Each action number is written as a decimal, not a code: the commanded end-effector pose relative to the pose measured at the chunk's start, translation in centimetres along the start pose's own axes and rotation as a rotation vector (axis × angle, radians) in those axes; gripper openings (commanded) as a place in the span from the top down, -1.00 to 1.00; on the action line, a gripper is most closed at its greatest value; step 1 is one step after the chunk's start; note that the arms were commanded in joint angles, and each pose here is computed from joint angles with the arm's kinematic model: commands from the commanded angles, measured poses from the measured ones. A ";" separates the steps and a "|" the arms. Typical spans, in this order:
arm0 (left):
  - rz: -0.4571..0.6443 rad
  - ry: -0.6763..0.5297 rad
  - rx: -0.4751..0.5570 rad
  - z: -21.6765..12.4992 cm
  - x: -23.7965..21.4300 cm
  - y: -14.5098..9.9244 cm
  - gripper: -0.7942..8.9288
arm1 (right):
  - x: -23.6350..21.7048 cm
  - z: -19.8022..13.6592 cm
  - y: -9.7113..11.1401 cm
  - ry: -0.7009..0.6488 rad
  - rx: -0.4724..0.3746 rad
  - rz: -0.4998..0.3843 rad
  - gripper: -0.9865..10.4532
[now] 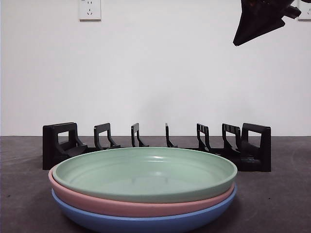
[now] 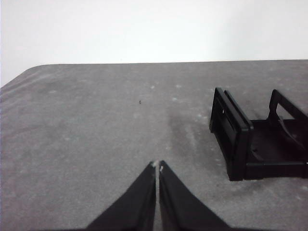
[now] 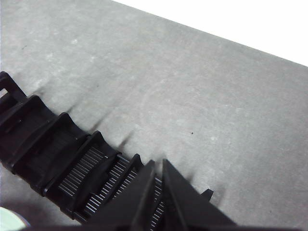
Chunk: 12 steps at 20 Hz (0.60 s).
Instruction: Place the plate
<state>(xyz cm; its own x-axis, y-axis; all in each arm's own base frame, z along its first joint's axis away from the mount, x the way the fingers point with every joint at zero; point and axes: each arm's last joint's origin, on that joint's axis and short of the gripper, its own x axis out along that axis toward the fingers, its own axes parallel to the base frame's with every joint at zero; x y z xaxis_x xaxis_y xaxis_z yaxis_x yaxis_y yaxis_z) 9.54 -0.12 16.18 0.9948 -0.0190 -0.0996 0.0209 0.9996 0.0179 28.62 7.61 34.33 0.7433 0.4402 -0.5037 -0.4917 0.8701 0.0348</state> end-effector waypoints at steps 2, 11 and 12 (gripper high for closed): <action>-0.005 0.002 0.005 -0.5 0.2 0.0 0.82 | 0.0 0.6 0.1 -0.035 -0.001 0.000 0.79; -0.005 0.002 0.005 -0.5 0.2 0.0 0.82 | 0.0 1.0 -0.1 -0.067 -0.045 -0.038 0.80; -0.005 0.002 0.005 -0.5 0.2 0.0 0.82 | -0.1 1.2 -0.3 -0.081 -0.084 -0.102 0.80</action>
<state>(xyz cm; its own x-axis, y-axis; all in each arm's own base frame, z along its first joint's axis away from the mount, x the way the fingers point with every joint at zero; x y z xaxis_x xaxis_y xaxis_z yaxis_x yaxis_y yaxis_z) 9.54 -0.13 16.23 0.9953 -0.0202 -0.0950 0.0220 0.9996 0.0179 28.94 7.56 34.79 0.7886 0.4080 -0.4601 -0.4657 0.8848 -0.0136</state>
